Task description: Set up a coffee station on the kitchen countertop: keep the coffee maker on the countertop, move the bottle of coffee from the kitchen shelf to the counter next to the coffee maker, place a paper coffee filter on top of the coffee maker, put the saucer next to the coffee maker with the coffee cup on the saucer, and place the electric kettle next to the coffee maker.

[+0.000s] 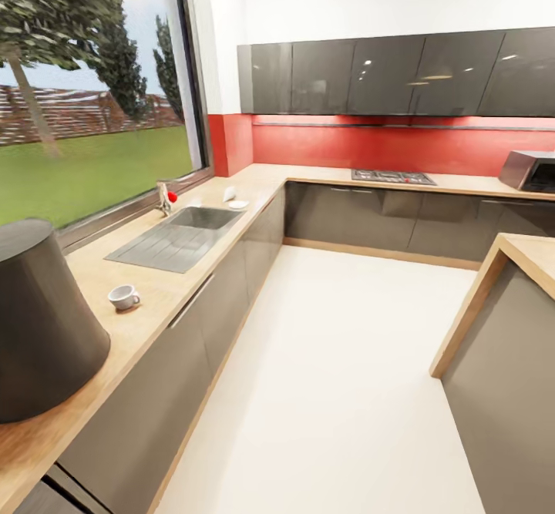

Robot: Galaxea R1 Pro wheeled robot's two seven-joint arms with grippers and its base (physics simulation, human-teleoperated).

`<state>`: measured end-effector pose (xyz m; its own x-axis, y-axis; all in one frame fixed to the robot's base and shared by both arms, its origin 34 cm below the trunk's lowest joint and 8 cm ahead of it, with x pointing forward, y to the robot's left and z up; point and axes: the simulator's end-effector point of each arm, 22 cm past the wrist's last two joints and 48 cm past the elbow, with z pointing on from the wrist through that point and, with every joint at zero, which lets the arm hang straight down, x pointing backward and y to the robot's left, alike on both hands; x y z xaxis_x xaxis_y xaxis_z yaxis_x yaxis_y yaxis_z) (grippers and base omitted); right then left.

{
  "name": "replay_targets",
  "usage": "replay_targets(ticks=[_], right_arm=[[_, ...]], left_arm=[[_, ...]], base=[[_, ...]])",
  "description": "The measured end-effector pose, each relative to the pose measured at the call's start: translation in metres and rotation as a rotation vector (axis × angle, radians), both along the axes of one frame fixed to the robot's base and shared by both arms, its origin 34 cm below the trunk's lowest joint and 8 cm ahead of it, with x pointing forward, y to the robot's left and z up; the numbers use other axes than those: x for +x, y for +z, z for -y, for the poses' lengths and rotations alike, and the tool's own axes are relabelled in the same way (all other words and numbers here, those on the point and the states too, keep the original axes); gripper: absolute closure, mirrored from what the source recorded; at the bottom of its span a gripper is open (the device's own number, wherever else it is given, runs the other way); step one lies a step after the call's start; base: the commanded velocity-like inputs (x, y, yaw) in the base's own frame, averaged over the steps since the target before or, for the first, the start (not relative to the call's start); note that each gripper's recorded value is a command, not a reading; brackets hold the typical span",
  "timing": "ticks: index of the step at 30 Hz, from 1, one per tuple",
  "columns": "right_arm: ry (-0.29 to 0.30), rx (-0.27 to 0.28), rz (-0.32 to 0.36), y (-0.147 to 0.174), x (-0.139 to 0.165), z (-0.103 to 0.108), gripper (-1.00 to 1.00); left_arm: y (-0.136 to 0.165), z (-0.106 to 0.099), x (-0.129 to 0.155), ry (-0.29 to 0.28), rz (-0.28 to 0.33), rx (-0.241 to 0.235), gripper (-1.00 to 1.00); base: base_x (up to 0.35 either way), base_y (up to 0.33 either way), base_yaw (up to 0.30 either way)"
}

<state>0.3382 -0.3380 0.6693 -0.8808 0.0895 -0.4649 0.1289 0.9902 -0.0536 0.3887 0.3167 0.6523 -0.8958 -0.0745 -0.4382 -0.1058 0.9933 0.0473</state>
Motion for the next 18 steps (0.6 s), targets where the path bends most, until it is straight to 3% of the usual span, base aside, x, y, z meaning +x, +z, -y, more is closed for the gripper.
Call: replay_targets(ticks=[18], right_arm=[[-0.005,-0.005,-0.002,-0.0004,-0.0013,0.0018,-1.00]], left_arm=[[0.0005,-0.0054,-0.0001,0.004,0.001,0.008,-1.00]], base=[[0.288,-0.208,0.000]])
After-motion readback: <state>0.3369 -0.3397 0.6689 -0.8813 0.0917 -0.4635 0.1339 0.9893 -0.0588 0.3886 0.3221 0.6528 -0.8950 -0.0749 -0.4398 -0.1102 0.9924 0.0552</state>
